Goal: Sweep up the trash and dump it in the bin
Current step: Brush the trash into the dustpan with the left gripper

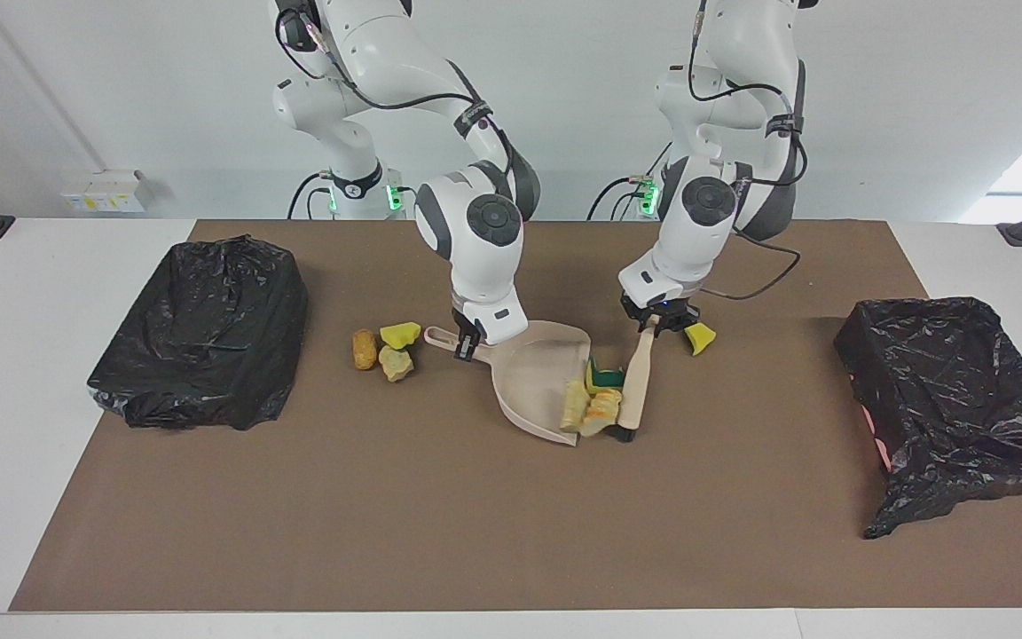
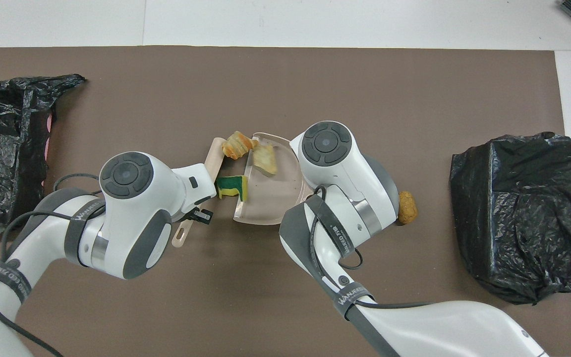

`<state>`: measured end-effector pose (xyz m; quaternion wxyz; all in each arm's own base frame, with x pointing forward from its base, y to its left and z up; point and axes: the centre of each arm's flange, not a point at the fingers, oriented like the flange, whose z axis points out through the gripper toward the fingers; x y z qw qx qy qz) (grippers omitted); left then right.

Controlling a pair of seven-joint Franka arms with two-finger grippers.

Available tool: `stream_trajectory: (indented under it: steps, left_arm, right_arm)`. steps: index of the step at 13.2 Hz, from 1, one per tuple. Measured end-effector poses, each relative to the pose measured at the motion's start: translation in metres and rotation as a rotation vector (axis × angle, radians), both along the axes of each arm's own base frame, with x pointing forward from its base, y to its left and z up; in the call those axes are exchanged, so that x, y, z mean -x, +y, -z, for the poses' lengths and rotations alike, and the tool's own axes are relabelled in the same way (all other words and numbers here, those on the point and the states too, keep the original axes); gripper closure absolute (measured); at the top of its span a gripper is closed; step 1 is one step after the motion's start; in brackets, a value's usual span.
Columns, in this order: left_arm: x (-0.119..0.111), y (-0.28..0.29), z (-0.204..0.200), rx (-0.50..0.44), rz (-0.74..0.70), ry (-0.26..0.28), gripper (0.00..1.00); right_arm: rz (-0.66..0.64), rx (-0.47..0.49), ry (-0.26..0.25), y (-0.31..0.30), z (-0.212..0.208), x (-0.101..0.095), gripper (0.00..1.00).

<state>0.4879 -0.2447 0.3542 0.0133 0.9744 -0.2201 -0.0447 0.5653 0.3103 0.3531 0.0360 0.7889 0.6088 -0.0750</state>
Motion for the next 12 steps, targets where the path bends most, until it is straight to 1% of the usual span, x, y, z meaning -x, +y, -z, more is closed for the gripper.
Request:
stream_trajectory:
  steps: [3, 5, 6, 7, 9, 12]
  left_arm:
    - [0.026, -0.044, -0.004, 0.038, 0.055, 0.022, 0.74]
    - [0.041, -0.068, -0.008, 0.054, 0.063, 0.026, 0.74]
    - [0.046, -0.077, -0.012, 0.058, 0.03, 0.024, 0.74]
    - [0.047, -0.082, -0.019, 0.062, -0.023, 0.016, 0.74]
    - [0.039, -0.081, -0.035, 0.068, -0.158, -0.003, 0.74]
    - [0.027, -0.049, -0.055, 0.031, -0.388, 0.022, 0.74]
  right_arm:
    - [0.0, 0.0, 0.0, 0.0, 0.0, 0.0, 0.69]
    - [0.0, 0.0, 0.0, 0.0, 0.0, 0.0, 0.69]
    - [0.0, 0.0, 0.0, 0.0, 0.0, 0.0, 0.69]
    - [0.0, 0.0, 0.0, 0.0, 0.0, 0.0, 0.69]
    - [-0.003, 0.0, 0.001, 0.0, 0.0, 0.0, 0.69]
    - [-0.041, -0.006, 0.01, 0.008, 0.001, 0.006, 0.69]
